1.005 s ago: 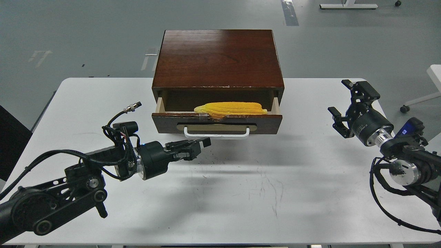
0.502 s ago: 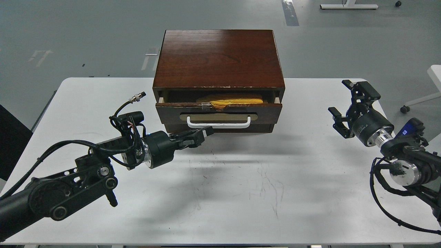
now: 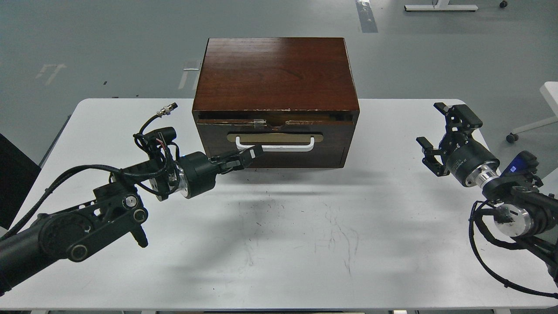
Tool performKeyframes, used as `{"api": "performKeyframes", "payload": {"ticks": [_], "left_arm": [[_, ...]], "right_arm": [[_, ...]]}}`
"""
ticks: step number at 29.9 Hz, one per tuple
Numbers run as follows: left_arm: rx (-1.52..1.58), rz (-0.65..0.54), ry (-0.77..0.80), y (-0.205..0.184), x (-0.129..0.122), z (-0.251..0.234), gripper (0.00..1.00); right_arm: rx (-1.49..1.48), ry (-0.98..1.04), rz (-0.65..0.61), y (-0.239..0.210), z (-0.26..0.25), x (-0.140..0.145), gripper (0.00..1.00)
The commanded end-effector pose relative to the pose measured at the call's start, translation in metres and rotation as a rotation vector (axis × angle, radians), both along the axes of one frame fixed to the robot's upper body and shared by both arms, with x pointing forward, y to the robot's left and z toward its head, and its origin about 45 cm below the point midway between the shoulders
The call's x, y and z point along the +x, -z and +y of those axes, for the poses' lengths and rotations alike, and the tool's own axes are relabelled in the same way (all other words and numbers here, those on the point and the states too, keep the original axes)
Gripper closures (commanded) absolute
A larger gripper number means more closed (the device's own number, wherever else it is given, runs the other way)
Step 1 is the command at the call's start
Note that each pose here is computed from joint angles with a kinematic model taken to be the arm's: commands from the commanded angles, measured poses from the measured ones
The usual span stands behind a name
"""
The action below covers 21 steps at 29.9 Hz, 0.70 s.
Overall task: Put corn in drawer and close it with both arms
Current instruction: 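Push the drawer front with the left gripper toward the box, then hold the left gripper against the closed drawer, then ease back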
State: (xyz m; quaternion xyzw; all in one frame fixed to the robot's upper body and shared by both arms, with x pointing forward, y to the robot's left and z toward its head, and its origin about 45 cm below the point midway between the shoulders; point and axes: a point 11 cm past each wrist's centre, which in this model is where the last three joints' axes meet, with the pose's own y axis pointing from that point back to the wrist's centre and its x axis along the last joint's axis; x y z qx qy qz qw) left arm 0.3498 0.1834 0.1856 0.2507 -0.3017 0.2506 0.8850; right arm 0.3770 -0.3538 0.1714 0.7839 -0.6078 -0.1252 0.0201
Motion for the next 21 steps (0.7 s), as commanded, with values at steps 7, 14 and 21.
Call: {"api": "performKeyframes", "payload": {"ticks": [7,14,21], "left_arm": [[0.001,0.01,-0.023,0.005,0.007,0.002,1.0],[0.003,0.008,-0.026,0.005,0.012,-0.001,1.0],[0.002,0.005,-0.027,0.004,0.013,-0.001,1.0]], "right_arm": [[-0.001,0.001,-0.001,0.0,0.0,0.0,0.01],[-0.002,0.002,0.0,0.0,-0.001,0.0,0.01],[-0.001,0.001,0.0,0.0,-0.001,0.0,0.01]]}}
